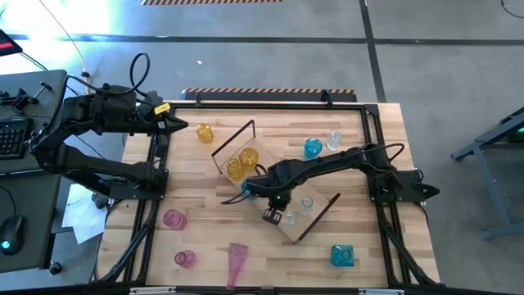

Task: Sort vases onto shelf
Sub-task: Adjust the crystal vases on the shelf

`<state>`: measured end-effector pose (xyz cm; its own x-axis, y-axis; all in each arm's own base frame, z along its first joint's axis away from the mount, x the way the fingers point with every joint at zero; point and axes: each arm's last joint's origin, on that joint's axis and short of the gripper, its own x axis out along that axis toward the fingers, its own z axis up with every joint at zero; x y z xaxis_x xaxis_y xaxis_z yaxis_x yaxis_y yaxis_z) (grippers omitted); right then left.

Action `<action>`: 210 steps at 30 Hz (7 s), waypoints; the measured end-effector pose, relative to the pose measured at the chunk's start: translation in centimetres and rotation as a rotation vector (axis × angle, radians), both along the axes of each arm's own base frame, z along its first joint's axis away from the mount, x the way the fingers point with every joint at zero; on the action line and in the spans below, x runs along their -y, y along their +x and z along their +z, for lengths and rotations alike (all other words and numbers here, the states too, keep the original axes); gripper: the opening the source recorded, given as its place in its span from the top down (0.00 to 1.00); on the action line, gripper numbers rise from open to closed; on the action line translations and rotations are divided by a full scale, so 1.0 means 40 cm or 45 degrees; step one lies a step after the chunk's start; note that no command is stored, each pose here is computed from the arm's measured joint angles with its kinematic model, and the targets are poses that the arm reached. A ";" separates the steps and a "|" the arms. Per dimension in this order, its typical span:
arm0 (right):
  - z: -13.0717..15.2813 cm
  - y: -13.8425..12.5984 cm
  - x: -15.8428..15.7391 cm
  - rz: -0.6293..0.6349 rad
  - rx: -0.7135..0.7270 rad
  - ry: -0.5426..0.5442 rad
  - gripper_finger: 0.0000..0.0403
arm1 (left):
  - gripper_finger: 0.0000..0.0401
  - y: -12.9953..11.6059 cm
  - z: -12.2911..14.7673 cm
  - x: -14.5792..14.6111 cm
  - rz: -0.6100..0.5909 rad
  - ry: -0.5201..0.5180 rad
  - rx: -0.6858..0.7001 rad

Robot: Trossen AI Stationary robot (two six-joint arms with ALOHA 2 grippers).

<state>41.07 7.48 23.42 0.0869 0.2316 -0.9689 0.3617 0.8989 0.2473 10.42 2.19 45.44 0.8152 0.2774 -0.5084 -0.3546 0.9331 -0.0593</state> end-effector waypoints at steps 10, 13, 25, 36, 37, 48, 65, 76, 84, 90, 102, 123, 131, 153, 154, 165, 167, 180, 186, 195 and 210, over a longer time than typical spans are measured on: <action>0.000 -0.010 -0.018 0.017 -0.043 0.025 1.00 | 1.00 0.000 0.000 0.000 0.009 -0.016 0.005; 0.000 -0.012 -0.026 0.023 -0.044 0.025 1.00 | 1.00 0.000 0.000 0.000 0.015 -0.024 0.008; 0.000 -0.019 -0.049 -0.004 -0.073 0.035 1.00 | 1.00 0.000 0.000 0.000 0.015 -0.024 0.008; 0.000 -0.024 -0.065 -0.017 -0.084 0.042 1.00 | 1.00 0.000 0.000 0.000 0.010 -0.016 0.005; -0.001 -0.023 -0.061 -0.030 -0.083 0.031 1.00 | 1.00 0.000 0.000 0.000 0.010 -0.015 0.005; -0.001 -0.019 -0.041 -0.053 -0.081 -0.008 1.00 | 1.00 0.000 0.000 0.000 0.013 -0.022 0.007; 0.158 0.020 -0.078 -0.082 0.298 -0.115 1.00 | 1.00 0.000 0.000 0.002 -0.014 -0.039 0.011; 0.160 -0.052 -0.278 -0.176 0.192 0.058 1.00 | 1.00 0.000 0.000 0.002 -0.026 -0.021 0.004; 0.149 -0.070 -0.318 -0.244 0.135 0.084 1.00 | 1.00 0.000 0.000 0.002 -0.040 0.001 -0.003; 0.074 -0.038 -0.327 -0.094 0.034 0.125 1.00 | 1.00 0.000 0.000 0.003 -0.067 -0.005 -0.002; 0.039 -0.035 -0.316 -0.058 -0.018 0.010 1.00 | 1.00 -0.028 0.007 0.008 -0.067 -0.001 0.040; 0.037 -0.029 -0.272 0.031 -0.060 -0.017 1.00 | 1.00 -0.060 0.013 0.014 -0.041 -0.037 0.100; 0.007 -0.025 -0.274 0.095 -0.110 -0.038 1.00 | 1.00 -0.060 0.013 0.014 -0.036 -0.045 0.102; -0.001 0.008 -0.189 0.129 -0.090 -0.104 1.00 | 1.00 -0.067 0.015 0.016 -0.051 -0.054 0.118; -0.001 0.009 -0.185 0.125 -0.090 -0.106 1.00 | 1.00 -0.067 0.015 0.016 -0.051 -0.054 0.118; 0.002 0.043 -0.158 0.086 0.023 -0.046 1.00 | 1.00 -0.073 0.016 0.017 -0.051 -0.052 0.127; 0.002 0.047 -0.152 0.075 0.036 -0.058 1.00 | 1.00 -0.073 0.016 0.017 -0.051 -0.052 0.127; -0.001 0.049 -0.045 -0.046 -0.081 -0.175 1.00 | 1.00 -0.073 0.016 0.016 -0.046 -0.037 0.123; -0.001 0.028 -0.036 -0.048 -0.196 -0.200 1.00 | 1.00 -0.084 0.016 0.018 -0.042 -0.042 0.135; -0.001 0.016 -0.066 -0.074 -0.233 -0.182 1.00 | 1.00 -0.110 0.020 0.022 -0.033 -0.031 0.171; 0.001 0.004 -0.096 -0.135 -0.272 -0.166 1.00 | 1.00 -0.114 0.020 0.023 -0.036 -0.019 0.173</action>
<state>41.24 11.32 23.46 -0.1055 0.1046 -0.9889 0.4873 0.8723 0.0403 5.86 1.28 46.24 0.8843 0.2466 -0.3964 -0.3157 0.9414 -0.1187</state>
